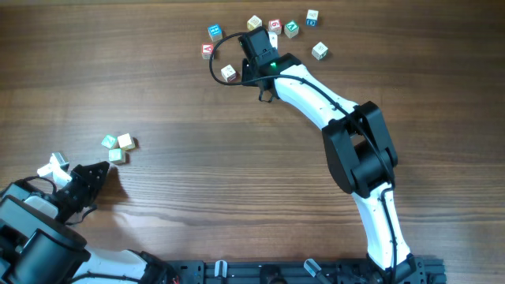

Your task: Form a circle

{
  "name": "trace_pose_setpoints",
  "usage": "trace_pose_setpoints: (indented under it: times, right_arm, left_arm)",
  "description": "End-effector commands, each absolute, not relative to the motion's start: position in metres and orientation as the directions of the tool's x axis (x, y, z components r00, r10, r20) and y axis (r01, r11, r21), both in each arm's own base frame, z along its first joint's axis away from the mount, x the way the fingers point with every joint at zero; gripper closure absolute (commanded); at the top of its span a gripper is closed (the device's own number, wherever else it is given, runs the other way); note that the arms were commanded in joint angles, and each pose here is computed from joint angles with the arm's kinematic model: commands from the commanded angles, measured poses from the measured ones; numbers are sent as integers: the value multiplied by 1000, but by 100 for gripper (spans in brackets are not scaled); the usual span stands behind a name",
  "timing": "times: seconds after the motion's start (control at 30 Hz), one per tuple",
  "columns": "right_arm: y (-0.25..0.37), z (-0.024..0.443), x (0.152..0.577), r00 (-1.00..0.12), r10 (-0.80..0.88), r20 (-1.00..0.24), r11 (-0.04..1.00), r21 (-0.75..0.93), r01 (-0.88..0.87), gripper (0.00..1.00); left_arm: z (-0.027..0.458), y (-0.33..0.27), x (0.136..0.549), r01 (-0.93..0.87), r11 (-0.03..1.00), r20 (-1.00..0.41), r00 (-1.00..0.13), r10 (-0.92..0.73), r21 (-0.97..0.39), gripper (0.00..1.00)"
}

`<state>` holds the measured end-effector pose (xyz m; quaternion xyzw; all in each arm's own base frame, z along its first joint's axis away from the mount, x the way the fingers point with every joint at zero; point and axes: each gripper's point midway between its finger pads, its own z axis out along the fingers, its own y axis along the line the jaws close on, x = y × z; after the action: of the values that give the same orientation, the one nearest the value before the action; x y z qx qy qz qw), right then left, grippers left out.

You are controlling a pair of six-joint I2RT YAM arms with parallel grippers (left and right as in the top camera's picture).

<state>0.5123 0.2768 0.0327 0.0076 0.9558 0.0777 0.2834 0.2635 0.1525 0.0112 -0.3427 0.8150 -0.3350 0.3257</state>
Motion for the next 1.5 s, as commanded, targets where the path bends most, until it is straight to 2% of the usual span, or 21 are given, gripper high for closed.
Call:
trace_pose_setpoints:
  times: [0.0,1.47]
  right_arm:
    - [277,46,512,-832,51,-552,986,161,-46,84]
    - [275,43,509,-841,46,-539,987,152,-43,84]
  left_arm:
    - [11,149,263,-335,515,-280,-550,-787,-789,96]
    - [10,144,266,-330,526,-283,-565,-775,-784,96]
